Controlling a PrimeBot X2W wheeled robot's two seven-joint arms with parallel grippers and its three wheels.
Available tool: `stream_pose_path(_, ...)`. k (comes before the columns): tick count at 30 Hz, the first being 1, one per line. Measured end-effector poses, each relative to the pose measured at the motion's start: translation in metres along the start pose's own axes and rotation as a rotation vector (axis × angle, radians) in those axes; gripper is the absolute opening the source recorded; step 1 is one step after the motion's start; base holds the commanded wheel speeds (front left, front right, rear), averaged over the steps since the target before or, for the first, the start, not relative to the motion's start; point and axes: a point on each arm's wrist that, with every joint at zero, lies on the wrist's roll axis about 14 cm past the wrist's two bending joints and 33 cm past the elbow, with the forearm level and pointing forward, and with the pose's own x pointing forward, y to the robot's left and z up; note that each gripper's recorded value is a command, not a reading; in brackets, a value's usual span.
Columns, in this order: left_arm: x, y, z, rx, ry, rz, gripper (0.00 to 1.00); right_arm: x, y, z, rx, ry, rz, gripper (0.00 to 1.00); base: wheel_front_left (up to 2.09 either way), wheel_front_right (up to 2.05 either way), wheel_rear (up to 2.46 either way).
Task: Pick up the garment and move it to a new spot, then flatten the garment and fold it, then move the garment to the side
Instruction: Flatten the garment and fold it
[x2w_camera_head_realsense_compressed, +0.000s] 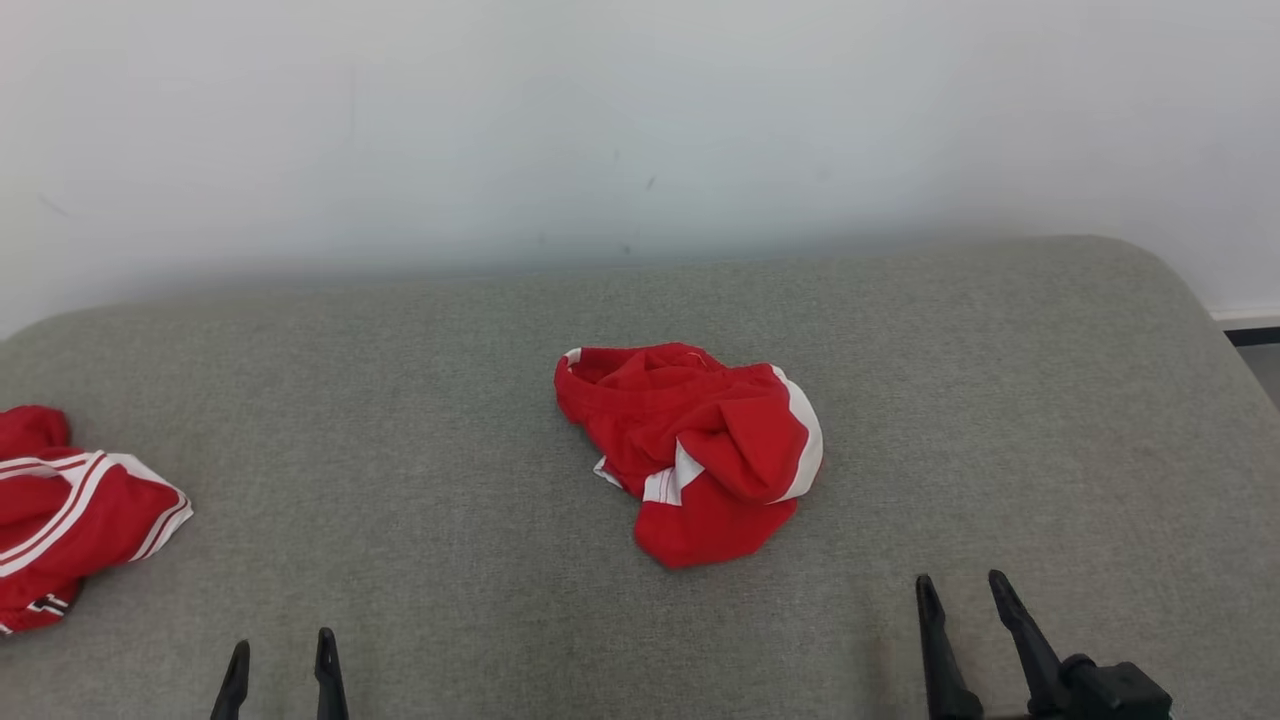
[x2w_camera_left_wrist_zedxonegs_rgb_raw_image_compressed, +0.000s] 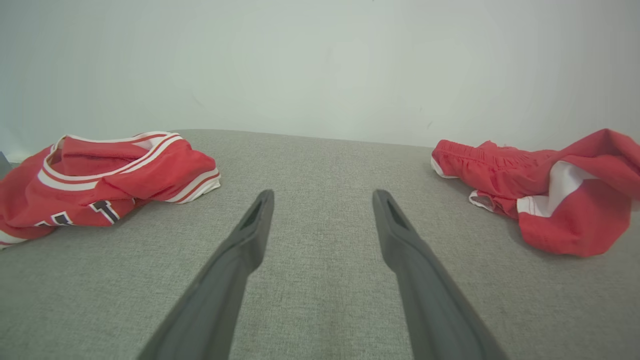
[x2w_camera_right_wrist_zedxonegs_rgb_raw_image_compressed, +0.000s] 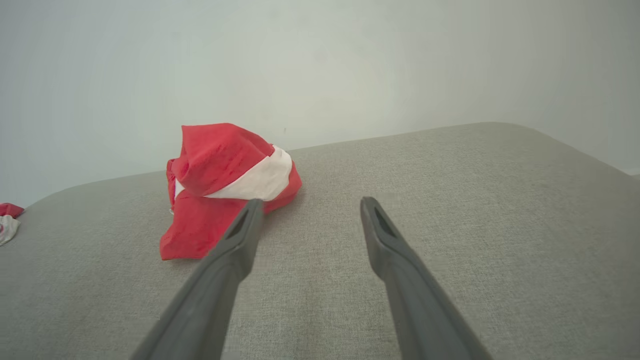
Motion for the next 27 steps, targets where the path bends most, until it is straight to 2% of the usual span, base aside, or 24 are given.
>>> stream_pose_path(12,-0.002,0.001,0.001,-0.021,-0.005,0.011,1.0,0.065,0.041,0.031,-0.048,-0.081,0.141,1.0,0.0,0.0,0.0)
stream_pose_path(18,-0.001,0.002,0.001,-0.027,-0.004,0.017,1.0,0.11,0.053,0.018,-0.074,-0.01,0.173,1.0,0.0,0.0,0.0)
stream_pose_path(21,-0.003,0.008,-0.002,-0.039,0.007,0.04,1.0,0.129,0.057,-0.003,-0.083,0.071,0.176,1.0,0.0,0.0,0.0)
stream_pose_path(24,-0.005,0.015,-0.004,-0.048,0.013,0.063,1.0,0.132,0.057,-0.044,-0.081,0.216,0.169,1.0,0.0,0.0,0.0)
stream_pose_path(25,-0.007,0.017,-0.005,-0.048,0.015,0.071,1.0,0.13,0.059,-0.054,-0.074,0.248,0.171,0.94,0.0,0.0,0.0)
stream_pose_path(26,-0.008,0.019,-0.005,-0.048,0.016,0.079,1.0,0.131,0.062,-0.057,-0.075,0.258,0.18,0.0,0.0,0.0,0.0)
stream_pose_path(27,-0.009,0.022,-0.005,-0.049,0.017,0.087,1.0,0.135,0.066,-0.054,-0.075,0.25,0.19,0.0,0.0,0.0,0.0)
